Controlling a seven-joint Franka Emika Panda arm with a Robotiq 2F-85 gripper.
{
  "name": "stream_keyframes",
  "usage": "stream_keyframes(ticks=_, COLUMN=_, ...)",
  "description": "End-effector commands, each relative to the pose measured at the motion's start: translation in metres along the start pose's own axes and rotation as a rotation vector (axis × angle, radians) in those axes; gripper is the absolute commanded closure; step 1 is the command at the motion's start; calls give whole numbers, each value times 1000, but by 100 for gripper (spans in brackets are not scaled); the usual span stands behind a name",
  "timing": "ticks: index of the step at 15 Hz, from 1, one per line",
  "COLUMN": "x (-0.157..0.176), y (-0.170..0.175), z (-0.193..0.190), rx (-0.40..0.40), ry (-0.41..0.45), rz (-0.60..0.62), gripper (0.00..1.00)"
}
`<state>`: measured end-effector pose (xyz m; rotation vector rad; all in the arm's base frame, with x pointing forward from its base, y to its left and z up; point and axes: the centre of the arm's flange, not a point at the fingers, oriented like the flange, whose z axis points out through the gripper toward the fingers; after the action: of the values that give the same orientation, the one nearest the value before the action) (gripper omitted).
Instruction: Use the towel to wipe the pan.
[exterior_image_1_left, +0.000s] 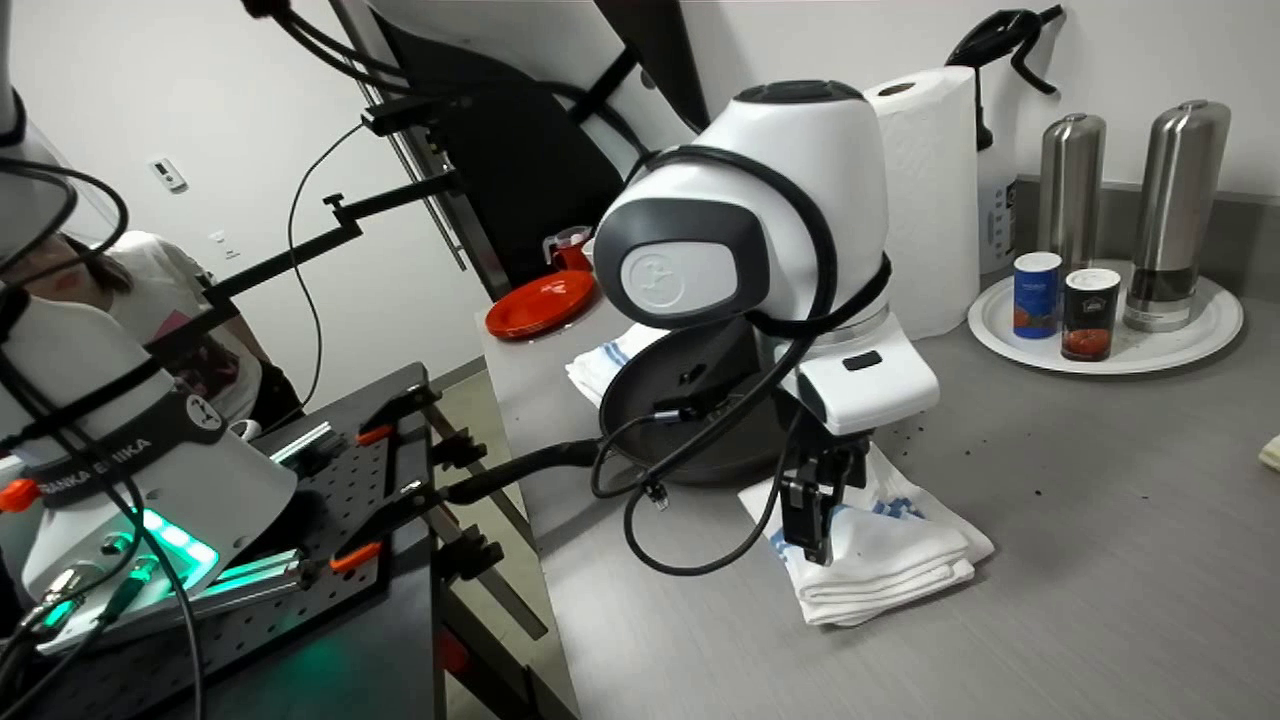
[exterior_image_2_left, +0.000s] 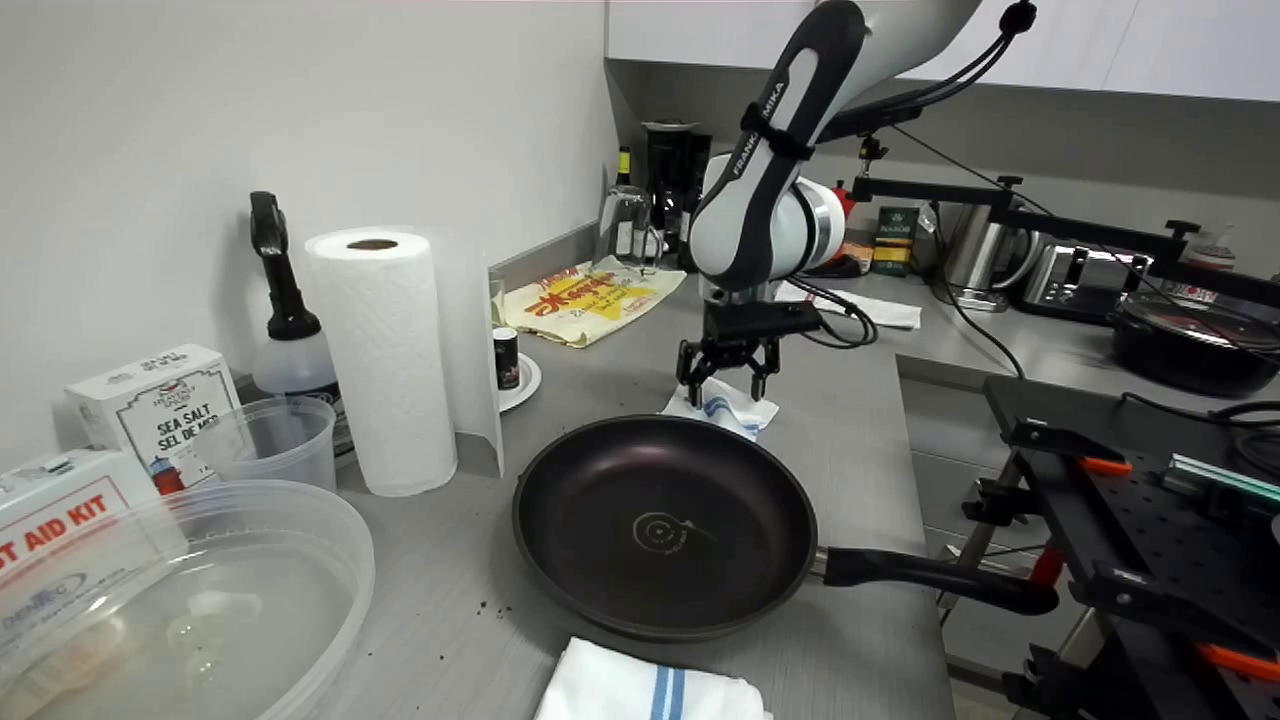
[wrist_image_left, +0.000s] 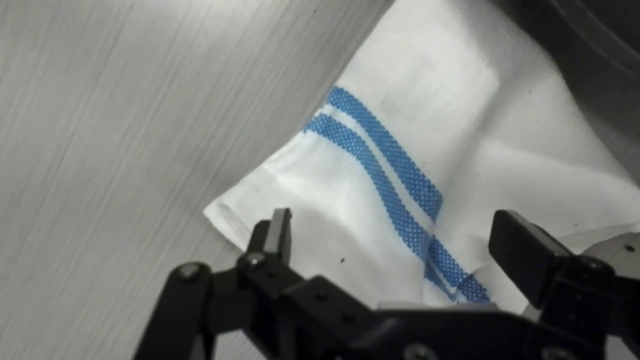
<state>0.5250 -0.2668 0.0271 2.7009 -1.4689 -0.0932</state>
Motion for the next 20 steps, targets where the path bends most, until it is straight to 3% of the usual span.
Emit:
stream_keyframes(ticks=1, x=4, y=-17, z=16, rx=13, ry=8, rz=20, gripper=0)
stream_keyframes(ticks=7, x=10, y=-24, z=31, rx=6, ry=2, rz=19, gripper=0)
stream_keyframes(ticks=8, x=11, y=-24, z=33, rx=6, ry=0, rz=19, gripper=4)
stream_keyframes(ticks=9, x=12, y=-23, z=33, rx=8, ry=-2, rz=20, gripper=26)
stream_keyframes(ticks=11, x=14, y=-23, z=34, rx=8, ry=-4, rz=20, gripper=31)
stream_keyframes(ticks=18, x=17, y=-20, z=31, rx=6, ry=-4, rz=27, gripper=84)
stream_keyframes(ticks=19, x=18, y=-19, z=30, rx=5, ry=-5, rz=28, gripper=75)
stream_keyframes(ticks=20, x=18, y=-19, z=30, rx=5, ry=-6, rz=29, gripper=49)
